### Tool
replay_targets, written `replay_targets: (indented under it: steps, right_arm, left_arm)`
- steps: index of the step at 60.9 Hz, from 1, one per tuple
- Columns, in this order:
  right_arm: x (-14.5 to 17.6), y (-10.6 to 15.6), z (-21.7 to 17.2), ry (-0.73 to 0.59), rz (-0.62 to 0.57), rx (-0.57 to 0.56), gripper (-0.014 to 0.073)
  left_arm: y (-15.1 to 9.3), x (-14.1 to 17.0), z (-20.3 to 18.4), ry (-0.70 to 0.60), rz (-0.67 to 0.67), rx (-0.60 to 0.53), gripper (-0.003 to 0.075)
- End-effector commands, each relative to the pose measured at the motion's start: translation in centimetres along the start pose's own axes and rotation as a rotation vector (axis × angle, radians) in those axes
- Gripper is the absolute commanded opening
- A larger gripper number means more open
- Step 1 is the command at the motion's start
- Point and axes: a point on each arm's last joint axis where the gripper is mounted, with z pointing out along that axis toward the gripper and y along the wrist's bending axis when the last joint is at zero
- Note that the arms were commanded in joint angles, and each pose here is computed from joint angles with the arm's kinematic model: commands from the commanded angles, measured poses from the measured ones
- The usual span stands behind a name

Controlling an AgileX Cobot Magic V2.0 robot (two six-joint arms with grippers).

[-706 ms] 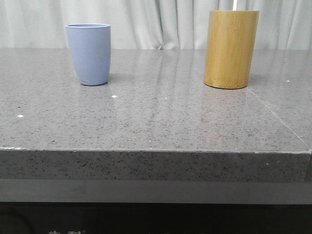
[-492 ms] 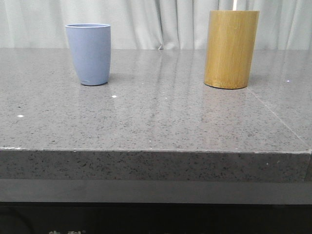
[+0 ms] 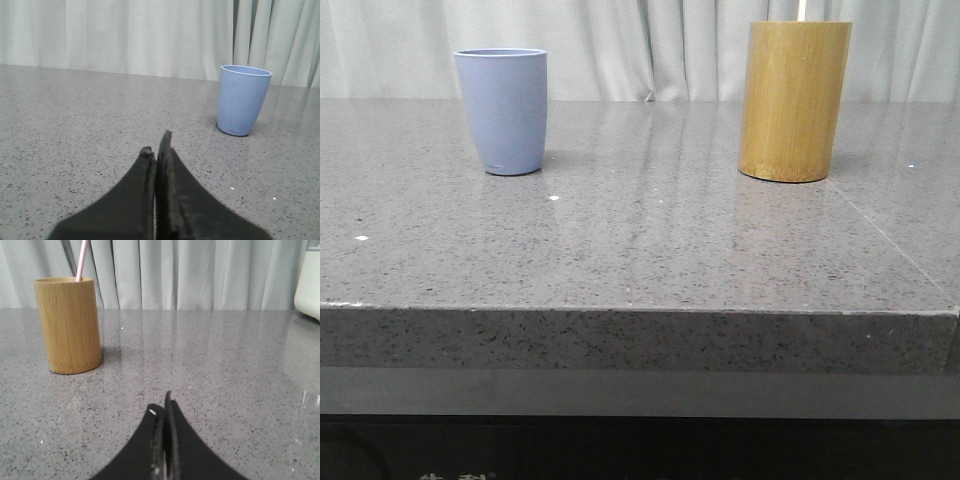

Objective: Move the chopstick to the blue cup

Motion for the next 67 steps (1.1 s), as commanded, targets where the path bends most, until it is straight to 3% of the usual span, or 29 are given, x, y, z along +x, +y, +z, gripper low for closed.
replay_targets:
  steps: [1, 15, 21, 34, 52, 67]
  right_arm:
    - [-1.2, 0.0, -0.3, -0.129, -0.013, 0.003, -0.0068]
    - [-2.6, 0.1, -0.5, -0.105, 0.006, 0.000, -0.0068]
    - [-5.2, 0.3, -1.1, -0.130, 0.007, -0.005, -0.0068]
    - [-11.4, 0.8, -2.7, -0.122, 0.004, -0.013, -0.0068]
    - [-17.5, 1.3, 0.2, 0.124, 0.003, -0.008, -0.0068]
    - [-16.7, 1.2, 5.1, 0.367, 0.005, 0.004, -0.0068]
  left_arm:
    - [0.0, -0.7, -0.2, -0.110, -0.009, 0.010, -0.0019]
    - [-0.2, -3.6, -0.7, -0.196, -0.022, 0.017, -0.0019]
    - [-0.5, -6.1, -1.4, -0.224, -0.022, 0.024, -0.0019]
    - [-1.1, -12.4, -2.7, -0.158, -0.009, 0.035, -0.0019]
    - [-1.7, -18.6, 0.7, 0.054, -0.005, 0.033, -0.0019]
    - [-1.7, -17.6, 5.3, 0.243, -0.007, 0.020, -0.0019]
